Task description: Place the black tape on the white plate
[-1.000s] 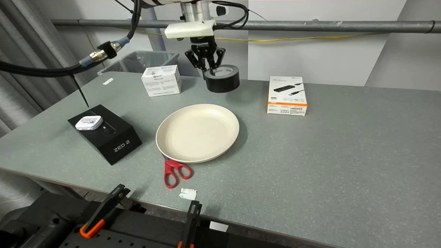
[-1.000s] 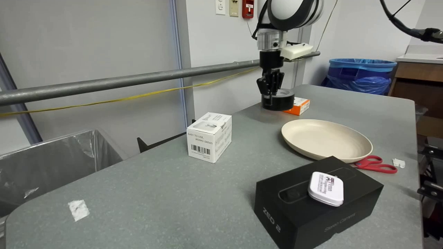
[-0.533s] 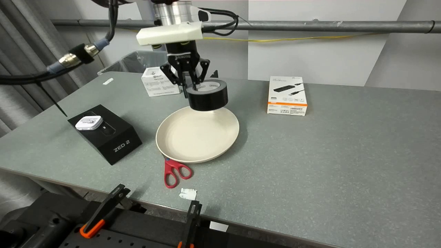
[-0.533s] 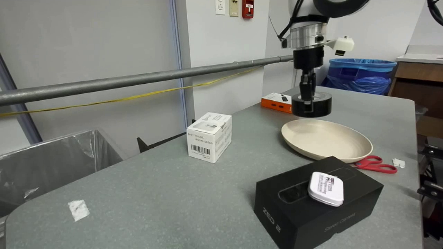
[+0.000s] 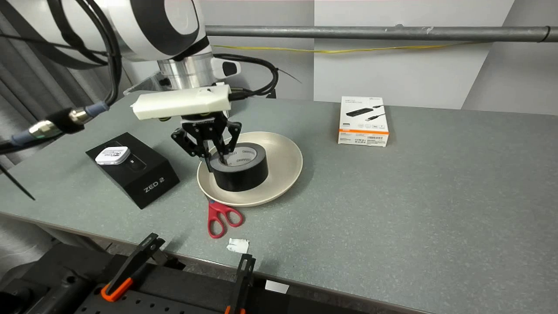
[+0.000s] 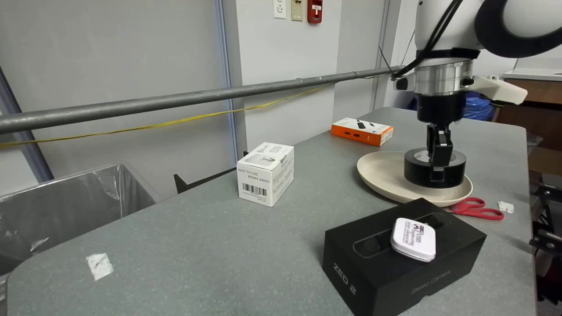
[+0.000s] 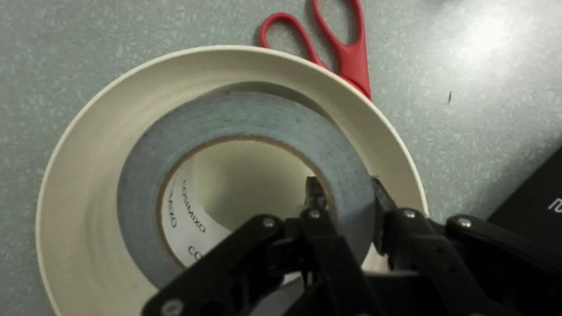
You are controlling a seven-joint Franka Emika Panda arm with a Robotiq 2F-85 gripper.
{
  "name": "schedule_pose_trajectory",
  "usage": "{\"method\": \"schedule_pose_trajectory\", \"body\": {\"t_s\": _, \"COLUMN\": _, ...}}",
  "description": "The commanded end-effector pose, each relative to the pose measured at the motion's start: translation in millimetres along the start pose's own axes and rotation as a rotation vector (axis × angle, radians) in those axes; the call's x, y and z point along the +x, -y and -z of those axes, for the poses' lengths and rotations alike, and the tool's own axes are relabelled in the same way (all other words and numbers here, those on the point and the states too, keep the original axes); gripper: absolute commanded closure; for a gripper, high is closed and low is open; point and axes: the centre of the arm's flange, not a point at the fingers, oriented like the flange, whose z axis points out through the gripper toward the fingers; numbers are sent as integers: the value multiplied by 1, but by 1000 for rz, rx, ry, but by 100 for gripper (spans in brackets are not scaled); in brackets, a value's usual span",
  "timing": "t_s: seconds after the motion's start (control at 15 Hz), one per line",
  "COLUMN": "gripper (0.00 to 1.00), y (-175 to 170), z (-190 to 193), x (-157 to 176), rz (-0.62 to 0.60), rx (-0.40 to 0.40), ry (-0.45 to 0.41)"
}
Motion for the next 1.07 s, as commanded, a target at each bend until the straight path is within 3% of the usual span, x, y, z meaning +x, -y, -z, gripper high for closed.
{"method": "schedule_pose_trajectory", "body": {"t_s": 0.0, "gripper": 94, "y": 5, "z": 7, "x": -4, "rz": 6, "rx": 5, "ry": -66}}
{"method": "schedule_pose_trajectory", "body": {"t_s": 0.73, "gripper": 91, "y": -6, "z": 4, "x": 52, "rz": -110, "rx": -28, "ry": -171}}
{"method": "schedule_pose_trajectory", "body": {"t_s": 0.8, "gripper": 49, "y": -8, "z": 4, "x": 55, "rz": -126, "rx": -28, "ry": -175}}
{"method": "schedule_pose_trajectory", "body": {"t_s": 0.87, "gripper": 47, "y": -10, "z": 6, "x": 58, "rz": -138, "rx": -30, "ry": -174}}
{"method": "schedule_pose_trajectory", "body": {"t_s": 1.0, "gripper": 32, "y": -15, "z": 12, "x": 64, "rz": -167, "rx": -25, "ry": -195}}
